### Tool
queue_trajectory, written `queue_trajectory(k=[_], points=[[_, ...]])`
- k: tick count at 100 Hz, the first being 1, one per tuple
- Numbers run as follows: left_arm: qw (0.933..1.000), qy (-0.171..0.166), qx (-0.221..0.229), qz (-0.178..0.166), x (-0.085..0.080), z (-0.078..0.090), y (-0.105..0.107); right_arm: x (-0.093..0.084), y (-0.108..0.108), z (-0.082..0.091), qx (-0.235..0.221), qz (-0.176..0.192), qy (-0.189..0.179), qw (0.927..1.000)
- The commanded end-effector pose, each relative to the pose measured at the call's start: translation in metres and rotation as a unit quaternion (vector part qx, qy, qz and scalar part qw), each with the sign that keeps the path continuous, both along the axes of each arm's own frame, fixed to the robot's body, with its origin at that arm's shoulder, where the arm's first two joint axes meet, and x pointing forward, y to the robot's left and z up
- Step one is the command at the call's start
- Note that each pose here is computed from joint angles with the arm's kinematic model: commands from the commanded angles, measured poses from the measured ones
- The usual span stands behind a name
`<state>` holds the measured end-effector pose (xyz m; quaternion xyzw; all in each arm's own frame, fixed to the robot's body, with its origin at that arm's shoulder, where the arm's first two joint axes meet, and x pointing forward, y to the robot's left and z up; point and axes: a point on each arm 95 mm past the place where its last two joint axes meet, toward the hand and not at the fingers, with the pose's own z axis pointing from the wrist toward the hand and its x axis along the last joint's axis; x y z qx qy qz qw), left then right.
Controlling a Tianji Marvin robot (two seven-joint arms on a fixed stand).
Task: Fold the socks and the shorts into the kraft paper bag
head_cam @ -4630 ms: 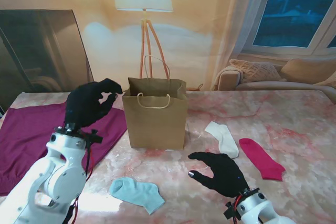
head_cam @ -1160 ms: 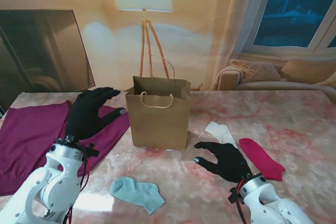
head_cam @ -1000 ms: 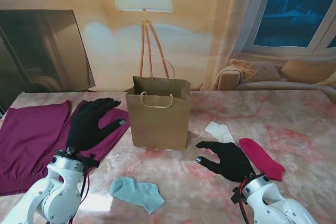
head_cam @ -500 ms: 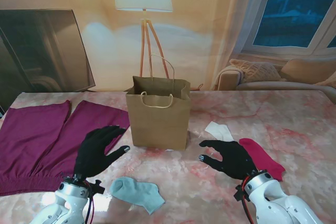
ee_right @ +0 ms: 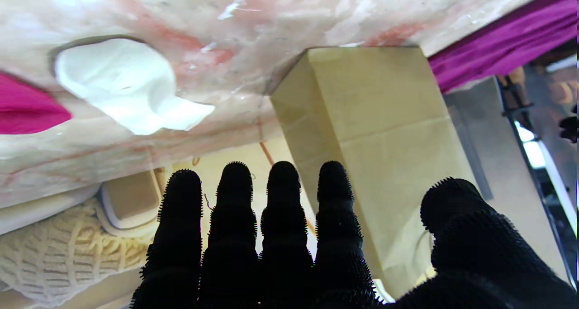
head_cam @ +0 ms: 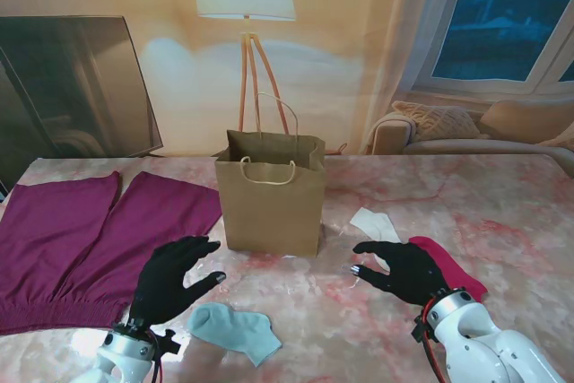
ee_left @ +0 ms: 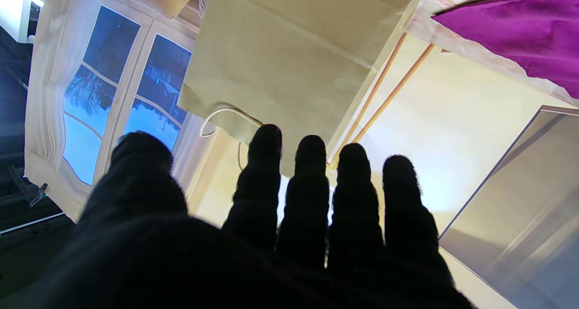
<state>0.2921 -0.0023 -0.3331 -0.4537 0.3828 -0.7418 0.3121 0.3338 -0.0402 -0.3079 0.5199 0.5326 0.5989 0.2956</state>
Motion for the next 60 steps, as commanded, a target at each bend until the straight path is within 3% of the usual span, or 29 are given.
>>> queue_trajectory(k=[1,25,60], points=[[1.0,0.001,-0.001,0.0,-0.004,0.0,-0.001,-0.001,-0.011,0.002,-0.018,-0.004,-0.003,0.9998],[1.0,0.001,-0.004,-0.001,-0.005,-0.001,0.0,-0.006,-0.052,-0.003,-0.094,-0.029,0.008,0.9951],[1.0,0.001,-0.007,-0.006,0.001,-0.002,-0.007,-0.002,-0.104,-0.028,-0.21,-0.071,0.022,0.9748]])
